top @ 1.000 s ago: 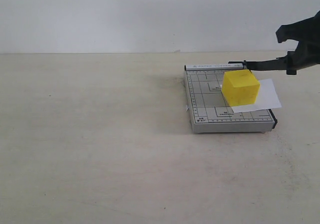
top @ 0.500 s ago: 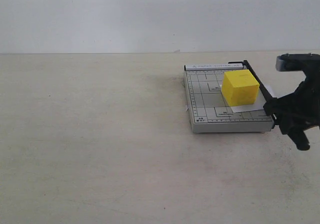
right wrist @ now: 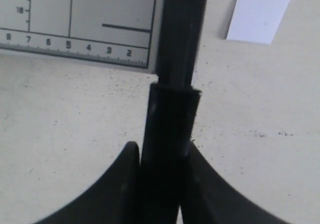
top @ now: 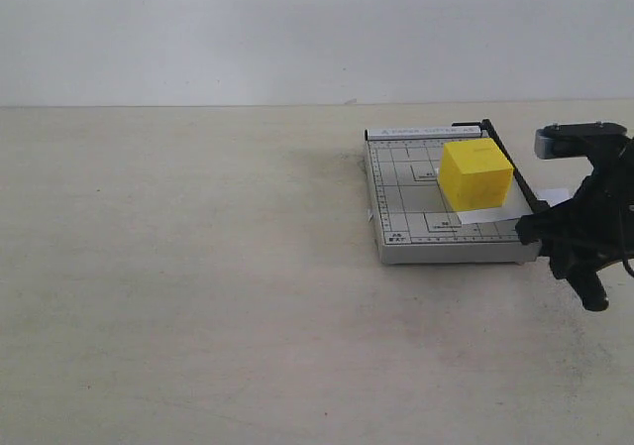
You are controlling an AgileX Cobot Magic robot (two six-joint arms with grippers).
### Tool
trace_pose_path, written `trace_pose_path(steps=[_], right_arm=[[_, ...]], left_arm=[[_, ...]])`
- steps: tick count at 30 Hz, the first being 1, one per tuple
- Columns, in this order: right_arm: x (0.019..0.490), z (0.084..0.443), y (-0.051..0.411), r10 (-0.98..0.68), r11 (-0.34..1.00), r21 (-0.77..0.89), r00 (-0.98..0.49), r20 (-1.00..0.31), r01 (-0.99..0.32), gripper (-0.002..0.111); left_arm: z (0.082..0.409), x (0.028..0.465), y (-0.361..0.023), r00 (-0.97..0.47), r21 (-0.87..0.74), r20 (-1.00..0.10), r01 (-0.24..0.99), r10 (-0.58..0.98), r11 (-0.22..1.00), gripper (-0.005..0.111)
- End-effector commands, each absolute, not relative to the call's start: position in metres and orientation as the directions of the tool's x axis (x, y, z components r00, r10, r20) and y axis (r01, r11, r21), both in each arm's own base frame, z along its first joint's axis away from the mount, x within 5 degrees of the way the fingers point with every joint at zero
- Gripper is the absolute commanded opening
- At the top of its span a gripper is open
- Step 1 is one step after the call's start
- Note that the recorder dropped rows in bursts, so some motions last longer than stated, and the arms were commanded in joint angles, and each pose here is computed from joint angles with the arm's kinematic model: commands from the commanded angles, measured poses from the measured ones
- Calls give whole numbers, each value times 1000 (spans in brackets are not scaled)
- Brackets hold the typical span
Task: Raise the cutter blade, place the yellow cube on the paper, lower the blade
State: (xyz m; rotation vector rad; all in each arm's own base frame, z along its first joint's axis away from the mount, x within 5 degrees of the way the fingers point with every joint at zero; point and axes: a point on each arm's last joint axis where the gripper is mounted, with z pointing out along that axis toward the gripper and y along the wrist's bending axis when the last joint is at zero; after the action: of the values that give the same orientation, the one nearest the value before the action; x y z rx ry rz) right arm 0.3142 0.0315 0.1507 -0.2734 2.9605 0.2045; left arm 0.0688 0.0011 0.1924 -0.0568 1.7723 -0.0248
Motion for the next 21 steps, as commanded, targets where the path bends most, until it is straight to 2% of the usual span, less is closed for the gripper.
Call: trace_pose_path(steps=[1, 2, 3, 8, 10, 15, 18, 21], right_arm=[[299, 129, 57, -164, 953, 251, -986, -36, -168, 33], [299, 129, 56, -180, 955, 232, -983, -39, -184, 43], [299, 128, 54, -187, 957, 219, -982, -38, -191, 46], [299, 130, 53, -159, 965, 208, -987, -29, -161, 46], [297, 142, 53, -169, 963, 207, -985, -39, -174, 46], [287, 200, 35, -122, 991, 33, -984, -130, -127, 46], [270, 228, 31, -121, 992, 15, -982, -148, -124, 46], [251, 256, 32, -103, 992, 42, -968, -230, -116, 45]], left_arm=[[192, 69, 1, -190, -69, -979, -22, -72, 997, 4], [192, 69, 1, -190, -69, -979, -22, -72, 997, 4], [192, 69, 1, -190, -69, -979, -22, -72, 997, 4], [192, 69, 1, -190, -69, -979, -22, -72, 997, 4], [192, 69, 1, -190, -69, -979, -22, -72, 997, 4], [192, 69, 1, -190, -69, -979, -22, -72, 997, 4], [192, 69, 1, -190, -69, -979, -22, -72, 997, 4], [192, 69, 1, -190, -69, -979, -22, -72, 997, 4]])
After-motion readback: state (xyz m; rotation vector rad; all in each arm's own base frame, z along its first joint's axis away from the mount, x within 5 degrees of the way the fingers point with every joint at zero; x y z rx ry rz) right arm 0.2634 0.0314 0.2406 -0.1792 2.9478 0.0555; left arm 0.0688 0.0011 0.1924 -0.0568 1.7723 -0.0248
